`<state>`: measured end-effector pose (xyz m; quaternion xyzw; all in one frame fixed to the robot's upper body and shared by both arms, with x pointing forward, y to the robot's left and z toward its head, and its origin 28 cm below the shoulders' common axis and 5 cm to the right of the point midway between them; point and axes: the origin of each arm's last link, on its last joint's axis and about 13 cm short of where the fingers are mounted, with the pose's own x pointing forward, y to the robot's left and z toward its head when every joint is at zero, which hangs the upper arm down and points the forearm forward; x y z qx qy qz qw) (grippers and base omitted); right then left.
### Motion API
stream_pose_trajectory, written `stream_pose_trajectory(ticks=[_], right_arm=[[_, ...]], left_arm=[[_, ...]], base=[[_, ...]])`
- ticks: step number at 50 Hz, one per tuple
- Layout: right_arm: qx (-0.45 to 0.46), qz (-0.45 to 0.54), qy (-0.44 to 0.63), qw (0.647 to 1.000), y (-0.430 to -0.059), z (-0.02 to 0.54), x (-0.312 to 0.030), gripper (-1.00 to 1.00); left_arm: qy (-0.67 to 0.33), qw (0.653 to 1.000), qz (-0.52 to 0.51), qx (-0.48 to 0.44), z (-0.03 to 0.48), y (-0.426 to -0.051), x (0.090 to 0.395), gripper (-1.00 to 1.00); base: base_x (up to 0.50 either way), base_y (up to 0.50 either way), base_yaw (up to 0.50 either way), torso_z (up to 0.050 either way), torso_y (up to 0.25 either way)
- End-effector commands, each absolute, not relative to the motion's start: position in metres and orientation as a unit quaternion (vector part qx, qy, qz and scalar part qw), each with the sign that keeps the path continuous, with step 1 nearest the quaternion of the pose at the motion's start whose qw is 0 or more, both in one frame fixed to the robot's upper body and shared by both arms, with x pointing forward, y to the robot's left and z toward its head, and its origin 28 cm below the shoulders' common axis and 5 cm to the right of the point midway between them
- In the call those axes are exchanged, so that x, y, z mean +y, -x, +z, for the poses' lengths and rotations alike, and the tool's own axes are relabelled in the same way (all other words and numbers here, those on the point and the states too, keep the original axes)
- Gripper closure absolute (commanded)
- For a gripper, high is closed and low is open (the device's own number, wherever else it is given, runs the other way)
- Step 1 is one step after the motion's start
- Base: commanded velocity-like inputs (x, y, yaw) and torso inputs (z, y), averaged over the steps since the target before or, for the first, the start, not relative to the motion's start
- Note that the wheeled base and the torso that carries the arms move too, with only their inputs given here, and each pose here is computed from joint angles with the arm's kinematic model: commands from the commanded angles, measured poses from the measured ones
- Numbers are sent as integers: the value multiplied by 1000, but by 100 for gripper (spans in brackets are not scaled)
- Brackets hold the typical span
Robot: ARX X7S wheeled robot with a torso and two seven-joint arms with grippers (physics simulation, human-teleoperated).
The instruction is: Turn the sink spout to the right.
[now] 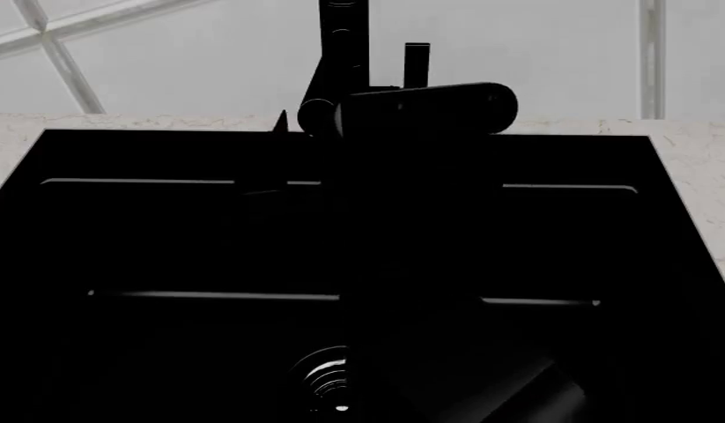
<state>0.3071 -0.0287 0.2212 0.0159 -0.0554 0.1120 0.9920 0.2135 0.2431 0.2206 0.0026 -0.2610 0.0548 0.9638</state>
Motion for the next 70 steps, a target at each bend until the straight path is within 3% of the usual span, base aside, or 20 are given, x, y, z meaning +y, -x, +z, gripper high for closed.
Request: stream_pose_trajectory(ticks=[1,42,70], right_arm=[[-57,123,-24,991,-315,218,-22,-100],[-49,122,-27,991,-342,212,-13,-100],[-61,67,-32,995,-348,210,-33,-100]], left_arm=[[-2,962,51,-268,223,-212,242,-100],[3,962,46,-270,223,-212,242,-100],[0,963,42,-266,221,-212,242,-100]], base=[[0,0,0,0,0],[0,0,0,0,0],[0,0,0,0,0]])
